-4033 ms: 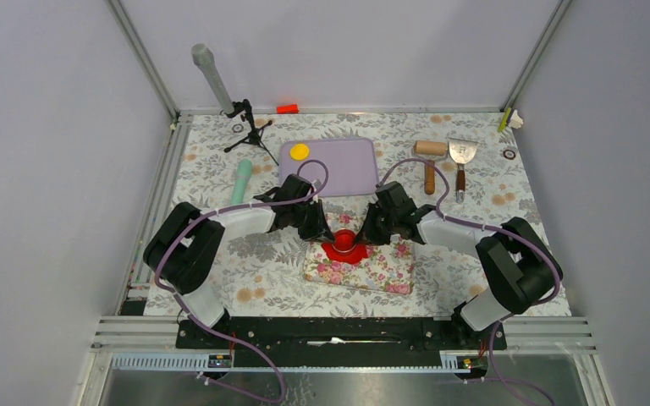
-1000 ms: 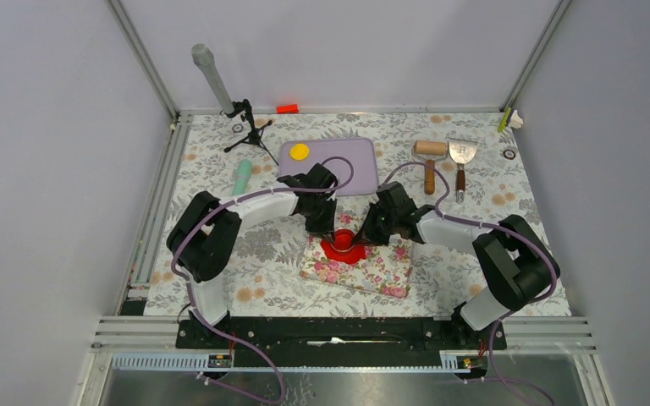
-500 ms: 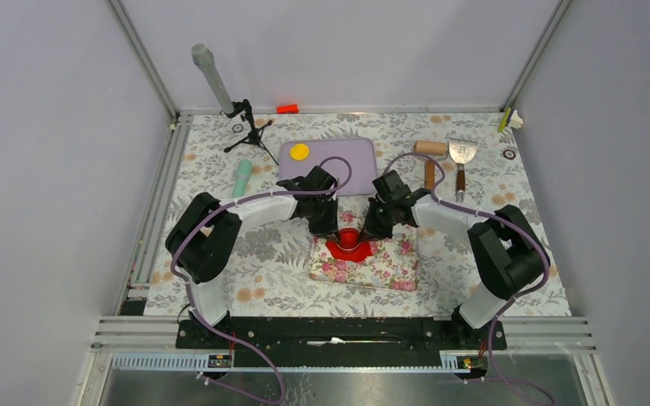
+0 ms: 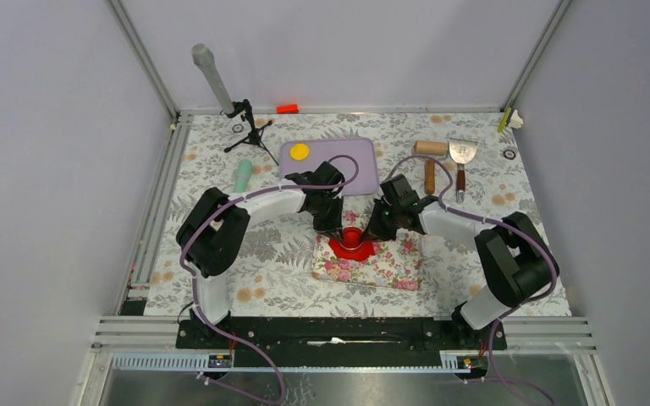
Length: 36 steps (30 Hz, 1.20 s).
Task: Roll out the dumpling wrappers from the dough
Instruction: Press the dumpling wrapper on the work surface.
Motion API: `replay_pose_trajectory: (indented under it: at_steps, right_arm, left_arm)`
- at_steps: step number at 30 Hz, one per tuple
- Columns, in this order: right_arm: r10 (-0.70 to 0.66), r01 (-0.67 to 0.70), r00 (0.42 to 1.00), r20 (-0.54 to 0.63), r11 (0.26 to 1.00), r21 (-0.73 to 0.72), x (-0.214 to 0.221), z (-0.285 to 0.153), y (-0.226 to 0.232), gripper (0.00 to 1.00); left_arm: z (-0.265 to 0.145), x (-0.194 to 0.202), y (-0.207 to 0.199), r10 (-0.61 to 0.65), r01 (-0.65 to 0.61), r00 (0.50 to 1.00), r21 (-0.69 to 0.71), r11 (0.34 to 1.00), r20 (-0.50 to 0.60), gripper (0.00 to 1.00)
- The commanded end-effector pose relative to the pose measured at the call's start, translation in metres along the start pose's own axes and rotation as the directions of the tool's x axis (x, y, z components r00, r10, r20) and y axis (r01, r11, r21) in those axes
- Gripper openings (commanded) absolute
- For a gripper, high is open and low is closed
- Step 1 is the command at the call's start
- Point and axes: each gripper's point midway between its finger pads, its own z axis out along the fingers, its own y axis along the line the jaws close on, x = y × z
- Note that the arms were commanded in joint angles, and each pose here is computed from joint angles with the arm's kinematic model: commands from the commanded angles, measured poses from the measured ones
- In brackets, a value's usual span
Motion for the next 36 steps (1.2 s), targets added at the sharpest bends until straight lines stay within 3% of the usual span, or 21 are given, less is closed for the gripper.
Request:
replay_pose_trajectory:
  at_steps: [1, 8, 17, 23, 29, 32, 36]
  right_arm:
    - [0.049, -0.036, 0.998, -0.040, 0.957, 0.289, 0.046, 0.020, -0.088, 0.00]
    - [0.046, -0.036, 0.998, -0.033, 0.962, 0.272, 0.056, 0.007, -0.084, 0.00]
    - [0.012, -0.015, 1.000, 0.013, 0.957, 0.290, 0.031, -0.005, -0.067, 0.01]
    - [0.014, -0.025, 0.999, 0.046, 0.964, 0.263, 0.018, -0.008, -0.053, 0.05]
    - [0.015, -0.030, 0.998, 0.062, 0.968, 0.251, 0.015, -0.011, -0.048, 0.11]
    - [0.011, -0.029, 0.997, 0.074, 0.970, 0.241, 0.012, -0.013, -0.045, 0.16]
    - [0.005, -0.023, 0.997, 0.083, 0.974, 0.224, 0.006, -0.016, -0.038, 0.23]
  left_arm:
    - [0.044, 0.063, 0.035, 0.044, -0.079, 0.972, -0.144, 0.986, -0.230, 0.00]
    - [0.045, 0.048, 0.029, 0.055, -0.087, 0.975, -0.141, 0.986, -0.214, 0.00]
    - [0.035, 0.048, 0.027, 0.086, -0.112, 0.976, -0.127, 0.986, -0.198, 0.00]
    - [0.025, 0.044, 0.015, 0.106, -0.122, 0.979, -0.089, 0.988, -0.173, 0.08]
    - [0.017, 0.044, 0.010, 0.118, -0.131, 0.980, -0.072, 0.989, -0.160, 0.08]
    - [0.015, 0.043, 0.008, 0.119, -0.130, 0.981, -0.066, 0.989, -0.154, 0.00]
    - [0.015, 0.043, 0.008, 0.130, -0.140, 0.979, -0.062, 0.988, -0.155, 0.00]
